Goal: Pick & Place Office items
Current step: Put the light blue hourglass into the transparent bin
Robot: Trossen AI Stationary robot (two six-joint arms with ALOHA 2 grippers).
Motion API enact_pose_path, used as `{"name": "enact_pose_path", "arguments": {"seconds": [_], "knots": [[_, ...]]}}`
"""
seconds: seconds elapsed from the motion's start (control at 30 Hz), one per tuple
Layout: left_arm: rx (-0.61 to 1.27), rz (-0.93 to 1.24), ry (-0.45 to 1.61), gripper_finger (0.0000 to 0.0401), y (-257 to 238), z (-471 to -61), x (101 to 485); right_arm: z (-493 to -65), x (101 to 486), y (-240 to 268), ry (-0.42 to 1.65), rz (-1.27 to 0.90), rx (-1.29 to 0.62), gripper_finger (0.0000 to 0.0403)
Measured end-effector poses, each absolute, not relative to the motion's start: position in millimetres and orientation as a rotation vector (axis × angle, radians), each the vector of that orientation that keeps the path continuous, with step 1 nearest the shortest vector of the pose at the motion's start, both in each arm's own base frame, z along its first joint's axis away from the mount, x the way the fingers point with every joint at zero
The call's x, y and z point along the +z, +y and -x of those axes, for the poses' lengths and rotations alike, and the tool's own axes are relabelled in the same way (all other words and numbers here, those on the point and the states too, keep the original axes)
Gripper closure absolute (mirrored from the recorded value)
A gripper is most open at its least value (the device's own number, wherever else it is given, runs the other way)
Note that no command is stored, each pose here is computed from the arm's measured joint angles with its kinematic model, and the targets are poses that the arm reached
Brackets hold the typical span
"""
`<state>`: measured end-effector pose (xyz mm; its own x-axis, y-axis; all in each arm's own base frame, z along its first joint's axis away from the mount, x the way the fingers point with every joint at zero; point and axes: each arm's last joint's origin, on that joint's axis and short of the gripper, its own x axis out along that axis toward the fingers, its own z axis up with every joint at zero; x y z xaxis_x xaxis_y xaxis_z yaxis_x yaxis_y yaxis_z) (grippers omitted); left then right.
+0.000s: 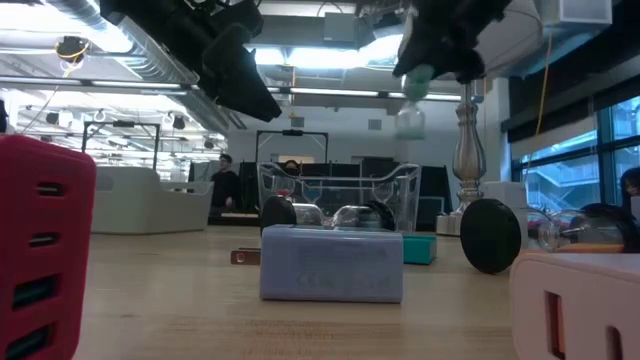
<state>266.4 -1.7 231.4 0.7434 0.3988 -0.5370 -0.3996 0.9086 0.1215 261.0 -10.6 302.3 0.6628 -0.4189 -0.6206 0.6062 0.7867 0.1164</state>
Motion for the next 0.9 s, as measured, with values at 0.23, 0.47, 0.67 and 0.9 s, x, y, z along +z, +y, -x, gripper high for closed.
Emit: {"name": "enact_pose_path", "arguments": {"seconds": [0.23,0.47,0.67,0.9], "knots": [[0.438,0.005,0.587,0.0146,-1.7,-266.4,231.4,-284.0,283.5,-41.1,0.636,-0.291,-0.628,0.0193],[0.439,0.009,0.587,0.0146,-1.8,-266.4,231.3,-298.1,262.0,-64.9,0.691,-0.314,-0.642,0.0201],[0.440,0.004,0.604,0.0146,-1.6,-265.4,230.0,-308.4,241.3,-73.3,0.752,-0.319,-0.661,0.0193],[0.440,0.003,0.607,0.0146,-1.7,-265.2,229.8,-317.5,223.2,-78.0,0.793,-0.318,-0.672,0.0200]]}}
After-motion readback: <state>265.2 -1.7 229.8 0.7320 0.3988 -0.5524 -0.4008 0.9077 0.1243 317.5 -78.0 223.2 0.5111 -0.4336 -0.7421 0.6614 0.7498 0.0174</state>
